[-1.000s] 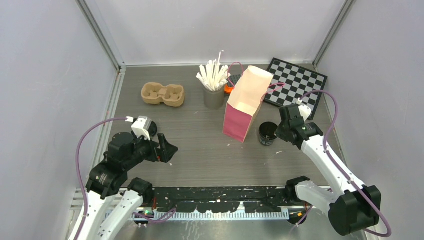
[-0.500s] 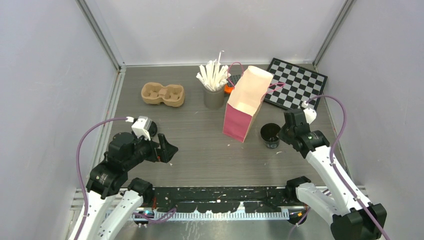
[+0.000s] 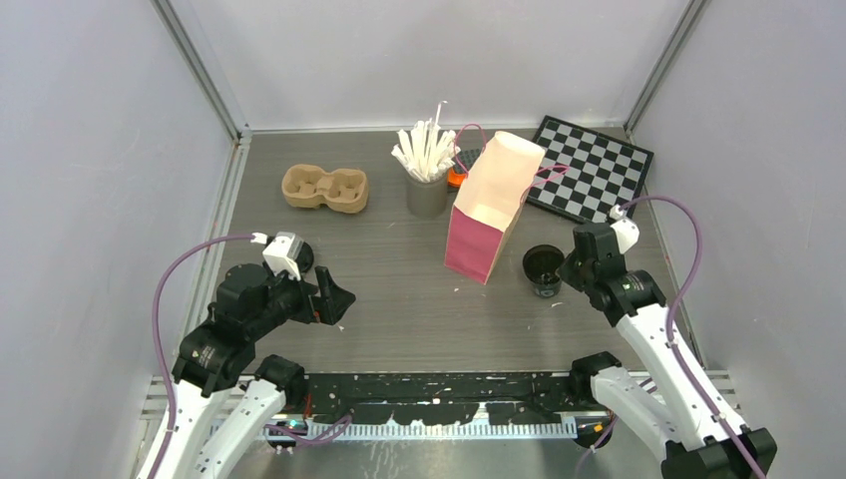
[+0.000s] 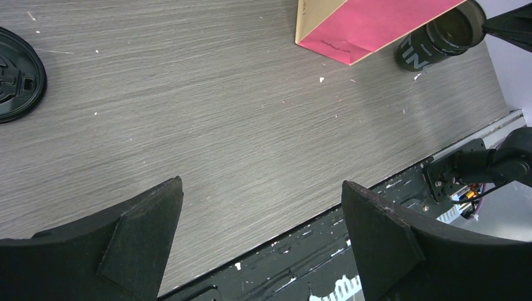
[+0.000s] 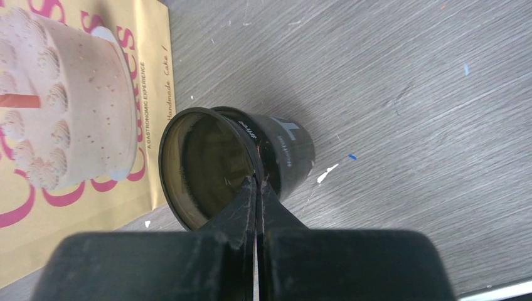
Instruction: Pack the takeout coffee
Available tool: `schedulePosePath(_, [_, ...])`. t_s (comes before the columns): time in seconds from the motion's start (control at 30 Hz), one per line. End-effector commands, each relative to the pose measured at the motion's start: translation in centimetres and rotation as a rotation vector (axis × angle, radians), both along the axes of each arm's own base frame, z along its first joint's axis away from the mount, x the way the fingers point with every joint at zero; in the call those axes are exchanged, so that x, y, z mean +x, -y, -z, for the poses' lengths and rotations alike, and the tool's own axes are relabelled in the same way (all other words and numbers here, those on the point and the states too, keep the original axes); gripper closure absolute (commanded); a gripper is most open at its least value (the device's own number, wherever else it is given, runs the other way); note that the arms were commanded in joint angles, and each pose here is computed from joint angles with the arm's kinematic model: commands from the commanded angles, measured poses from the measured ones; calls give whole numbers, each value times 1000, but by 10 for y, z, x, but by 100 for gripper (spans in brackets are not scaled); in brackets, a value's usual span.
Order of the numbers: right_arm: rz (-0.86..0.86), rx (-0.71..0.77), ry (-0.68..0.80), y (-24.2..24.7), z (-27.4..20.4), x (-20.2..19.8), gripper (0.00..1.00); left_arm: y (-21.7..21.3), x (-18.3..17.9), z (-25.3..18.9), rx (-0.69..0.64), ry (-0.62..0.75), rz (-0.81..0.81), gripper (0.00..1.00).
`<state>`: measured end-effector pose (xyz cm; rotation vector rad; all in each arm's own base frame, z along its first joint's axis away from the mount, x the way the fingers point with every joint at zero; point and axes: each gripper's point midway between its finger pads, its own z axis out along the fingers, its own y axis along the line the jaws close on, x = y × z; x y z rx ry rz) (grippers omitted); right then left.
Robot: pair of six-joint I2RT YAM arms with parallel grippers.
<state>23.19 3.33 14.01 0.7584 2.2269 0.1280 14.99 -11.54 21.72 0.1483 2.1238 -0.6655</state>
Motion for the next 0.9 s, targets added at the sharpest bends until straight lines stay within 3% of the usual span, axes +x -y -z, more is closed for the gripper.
schedulePosePath(0.0, [46, -10, 105, 10, -36, 3, 100, 2, 8, -7, -13, 36, -10, 0])
schedulePosePath(0.6, [44, 54, 243, 13, -99, -21, 100, 1, 8, -6, -11, 30, -17, 0])
schedulePosePath(0.87, [-117, 178, 226, -20, -118, -37, 99, 1, 9, -5, -10, 24, -18, 0])
